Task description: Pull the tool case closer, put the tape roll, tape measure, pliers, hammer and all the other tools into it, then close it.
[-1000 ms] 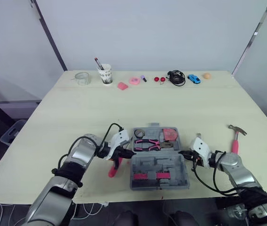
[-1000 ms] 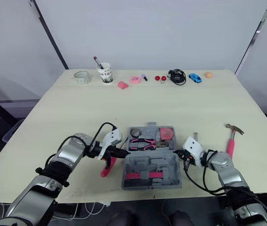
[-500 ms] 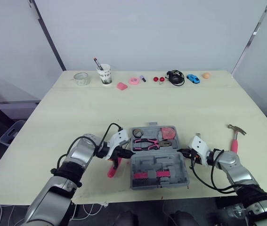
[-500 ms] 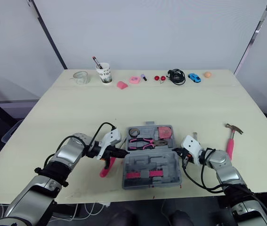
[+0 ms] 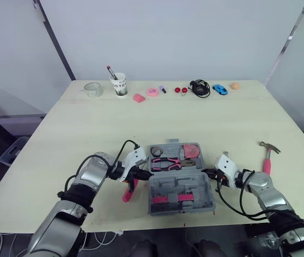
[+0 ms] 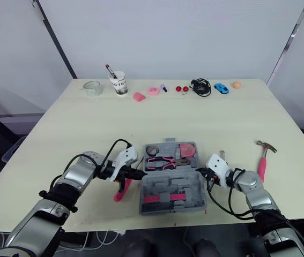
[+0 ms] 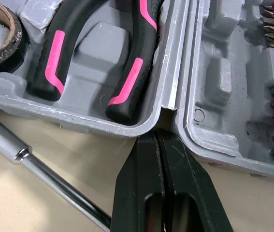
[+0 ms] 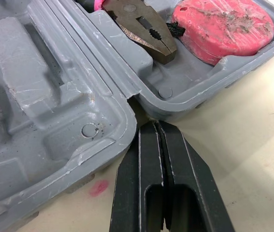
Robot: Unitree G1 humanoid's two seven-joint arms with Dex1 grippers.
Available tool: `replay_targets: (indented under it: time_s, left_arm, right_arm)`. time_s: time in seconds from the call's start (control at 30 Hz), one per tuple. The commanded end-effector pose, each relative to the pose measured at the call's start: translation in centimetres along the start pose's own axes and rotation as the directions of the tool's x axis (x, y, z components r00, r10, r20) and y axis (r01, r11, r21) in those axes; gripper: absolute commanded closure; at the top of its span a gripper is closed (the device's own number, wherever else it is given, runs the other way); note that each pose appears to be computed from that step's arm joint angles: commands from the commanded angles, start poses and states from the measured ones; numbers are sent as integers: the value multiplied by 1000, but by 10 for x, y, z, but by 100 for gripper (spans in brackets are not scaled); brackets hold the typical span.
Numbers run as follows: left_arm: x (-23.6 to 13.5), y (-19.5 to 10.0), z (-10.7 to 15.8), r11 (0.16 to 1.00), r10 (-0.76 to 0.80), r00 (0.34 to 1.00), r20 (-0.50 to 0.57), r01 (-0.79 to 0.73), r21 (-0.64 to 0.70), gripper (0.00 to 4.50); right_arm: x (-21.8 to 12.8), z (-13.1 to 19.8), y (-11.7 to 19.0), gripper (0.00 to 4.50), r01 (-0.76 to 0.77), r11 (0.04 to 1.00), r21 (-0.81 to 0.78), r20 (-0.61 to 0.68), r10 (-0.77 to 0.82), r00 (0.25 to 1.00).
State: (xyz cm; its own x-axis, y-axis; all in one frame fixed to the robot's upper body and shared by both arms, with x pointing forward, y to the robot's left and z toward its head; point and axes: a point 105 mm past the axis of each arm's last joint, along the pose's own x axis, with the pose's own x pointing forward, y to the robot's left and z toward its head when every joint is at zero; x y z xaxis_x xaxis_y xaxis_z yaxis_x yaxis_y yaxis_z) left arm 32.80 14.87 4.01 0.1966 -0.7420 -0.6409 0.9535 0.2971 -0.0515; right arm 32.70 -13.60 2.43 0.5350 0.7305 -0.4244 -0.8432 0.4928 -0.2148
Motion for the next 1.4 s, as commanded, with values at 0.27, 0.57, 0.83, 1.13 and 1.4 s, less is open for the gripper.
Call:
replay_targets:
  time_s: [0.27, 0.57, 0.83, 1.13, 1.4]
  left_arm:
    - [4, -5, 8, 999, -27, 999, 19, 27, 29, 444]
    - [6, -7, 7, 999, -33, 999, 17, 32, 30, 444]
    - [6, -6, 7, 999, -29, 999, 15, 29, 32, 444]
    - [6, -6, 6, 999, -27, 1000, 10, 27, 33, 444]
    - [6, -6, 5, 999, -28, 1000, 11, 28, 34, 444]
  right_arm:
    - [1, 6, 10, 450, -59, 998, 0, 10, 59, 998]
    - [0, 5, 11, 450, -64, 998, 3, -5, 64, 998]
    - [0, 5, 11, 450, -62, 998, 3, -6, 62, 998]
    - [-3, 2, 14, 450, -72, 997, 18, -15, 72, 997]
    - [-3, 3, 8, 450, -38, 999, 4, -12, 38, 999]
